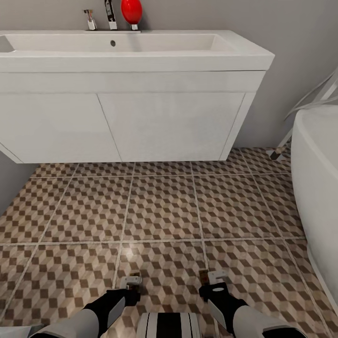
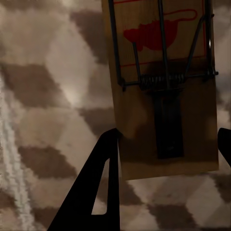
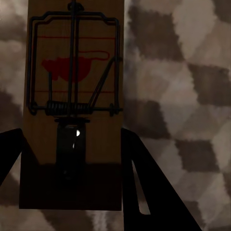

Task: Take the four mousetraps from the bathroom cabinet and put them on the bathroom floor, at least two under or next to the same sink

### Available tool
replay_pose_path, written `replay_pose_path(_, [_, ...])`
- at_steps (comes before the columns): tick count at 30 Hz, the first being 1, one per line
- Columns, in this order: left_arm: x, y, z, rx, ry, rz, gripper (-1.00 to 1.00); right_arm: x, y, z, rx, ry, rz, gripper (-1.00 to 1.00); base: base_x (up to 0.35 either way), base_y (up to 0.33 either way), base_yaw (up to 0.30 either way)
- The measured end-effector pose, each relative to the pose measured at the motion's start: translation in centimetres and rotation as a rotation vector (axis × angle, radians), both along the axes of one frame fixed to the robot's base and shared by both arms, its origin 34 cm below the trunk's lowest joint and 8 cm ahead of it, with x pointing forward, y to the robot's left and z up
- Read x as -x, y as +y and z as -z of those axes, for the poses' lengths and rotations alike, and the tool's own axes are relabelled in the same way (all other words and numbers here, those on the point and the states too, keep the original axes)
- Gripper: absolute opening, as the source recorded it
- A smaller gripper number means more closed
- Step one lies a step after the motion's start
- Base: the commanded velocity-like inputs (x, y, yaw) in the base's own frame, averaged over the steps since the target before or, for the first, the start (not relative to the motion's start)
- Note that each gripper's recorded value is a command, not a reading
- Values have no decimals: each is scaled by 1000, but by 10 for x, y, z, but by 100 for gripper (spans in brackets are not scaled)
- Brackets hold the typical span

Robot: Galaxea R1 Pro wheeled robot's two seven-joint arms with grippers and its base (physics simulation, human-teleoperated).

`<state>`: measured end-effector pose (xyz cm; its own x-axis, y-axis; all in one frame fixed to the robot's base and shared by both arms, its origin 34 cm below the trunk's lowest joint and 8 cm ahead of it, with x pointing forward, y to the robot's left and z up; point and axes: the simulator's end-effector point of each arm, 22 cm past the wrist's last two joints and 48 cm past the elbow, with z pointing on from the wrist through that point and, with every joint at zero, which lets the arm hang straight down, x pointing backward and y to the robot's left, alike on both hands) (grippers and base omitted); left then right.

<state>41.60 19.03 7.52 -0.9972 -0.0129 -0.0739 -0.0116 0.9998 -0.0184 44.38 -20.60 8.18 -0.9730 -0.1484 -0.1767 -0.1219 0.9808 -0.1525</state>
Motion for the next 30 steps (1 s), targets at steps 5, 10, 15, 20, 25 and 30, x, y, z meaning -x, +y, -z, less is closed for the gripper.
replay_pose_path(5, [0, 0, 0, -3, 0, 2, -100, 0, 2, 0, -2, -1, -2, -100, 0, 0, 0])
replay_pose_path(10, [-1, 1, 0, -5, -5, 3, -100, -1, 2, 0, -3, -6, -1, -100, 0, 0, 0])
replay_pose_path(15, [-1, 1, 0, -4, -4, 3, -100, -2, 1, 0, -3, -8, 0, -100, 0, 0, 0])
replay_pose_path(20, [0, -3, 0, 0, 0, 3, -100, -2, 0, 0, 0, -7, 0, -100, 0, 0, 0])
replay_pose_path(25, [0, -4, 0, 2, -2, 3, -100, -1, 1, 0, -1, -5, 0, -100, 0, 0, 0])
replay_pose_path(30, [1, -4, 1, 2, 0, 2, -100, 1, 0, 1, 0, 0, 0, -100, 0, 0, 0])
